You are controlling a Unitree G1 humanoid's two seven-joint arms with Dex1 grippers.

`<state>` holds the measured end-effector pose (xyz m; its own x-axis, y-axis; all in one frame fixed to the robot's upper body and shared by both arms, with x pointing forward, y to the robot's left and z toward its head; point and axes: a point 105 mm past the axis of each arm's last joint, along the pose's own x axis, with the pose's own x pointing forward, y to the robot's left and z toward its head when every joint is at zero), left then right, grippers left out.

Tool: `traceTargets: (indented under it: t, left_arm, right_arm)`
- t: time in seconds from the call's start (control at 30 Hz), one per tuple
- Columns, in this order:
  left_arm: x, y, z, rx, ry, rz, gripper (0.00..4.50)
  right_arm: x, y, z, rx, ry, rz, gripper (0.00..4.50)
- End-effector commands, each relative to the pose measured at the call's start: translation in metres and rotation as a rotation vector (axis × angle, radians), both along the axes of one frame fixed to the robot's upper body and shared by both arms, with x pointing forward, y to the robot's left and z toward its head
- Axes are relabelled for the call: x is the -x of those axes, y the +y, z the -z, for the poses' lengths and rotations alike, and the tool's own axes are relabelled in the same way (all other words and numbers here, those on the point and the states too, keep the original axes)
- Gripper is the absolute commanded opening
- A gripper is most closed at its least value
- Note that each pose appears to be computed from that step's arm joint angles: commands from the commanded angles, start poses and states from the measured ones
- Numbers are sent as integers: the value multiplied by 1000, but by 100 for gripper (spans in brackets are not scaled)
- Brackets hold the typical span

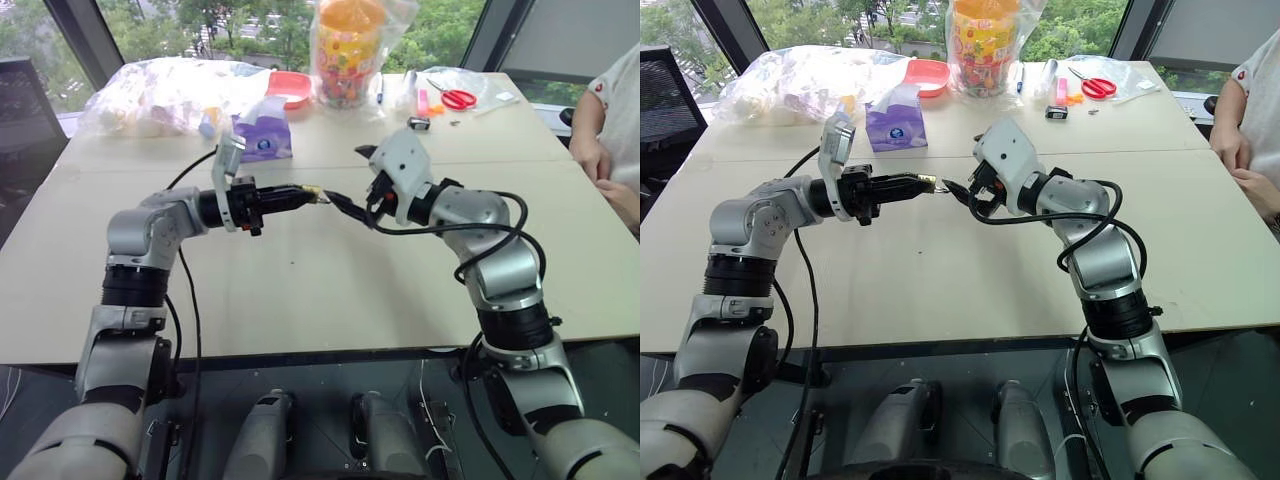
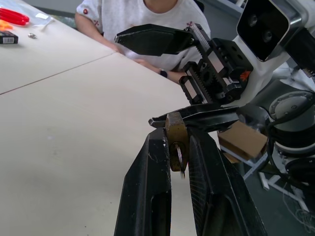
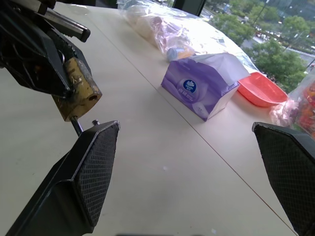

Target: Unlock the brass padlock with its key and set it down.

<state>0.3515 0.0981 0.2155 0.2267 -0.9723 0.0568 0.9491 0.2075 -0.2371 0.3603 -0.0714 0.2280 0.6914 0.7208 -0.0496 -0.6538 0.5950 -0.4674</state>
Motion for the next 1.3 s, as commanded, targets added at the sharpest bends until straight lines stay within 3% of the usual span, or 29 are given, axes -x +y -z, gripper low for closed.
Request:
traceTargets:
  t: [0.03, 0.37, 0.47, 0.57, 0.7, 0.93, 1.13, 1.3]
  left_arm:
    - [6, 2, -17, 32, -55, 23, 0]
    - [4, 1, -13, 18, -58, 16, 0]
    - [-5, -5, 7, -8, -3, -37, 0]
    - [-9, -20, 24, 2, 84, -44, 0]
    - [-17, -42, 38, 101, 249, -50, 0]
    - [-27, -68, 88, -8, 403, -80, 0]
    - [-37, -76, 93, 15, 452, -99, 0]
    - [-40, -75, 96, -21, 432, -108, 239]
  right_arm:
    - [5, 6, -6, 2, -15, -47, 446]
    - [3, -1, 4, 17, 49, -49, 446]
    - [-2, -43, 17, 165, 47, 100, 446]
    - [12, -67, 41, 197, 247, 168, 446]
    - [34, -67, 58, 71, 484, 226, 446]
    - [46, -69, 61, 159, 471, 297, 446]
    - [49, -64, 65, 163, 475, 313, 446]
    - [48, -65, 64, 157, 468, 330, 450]
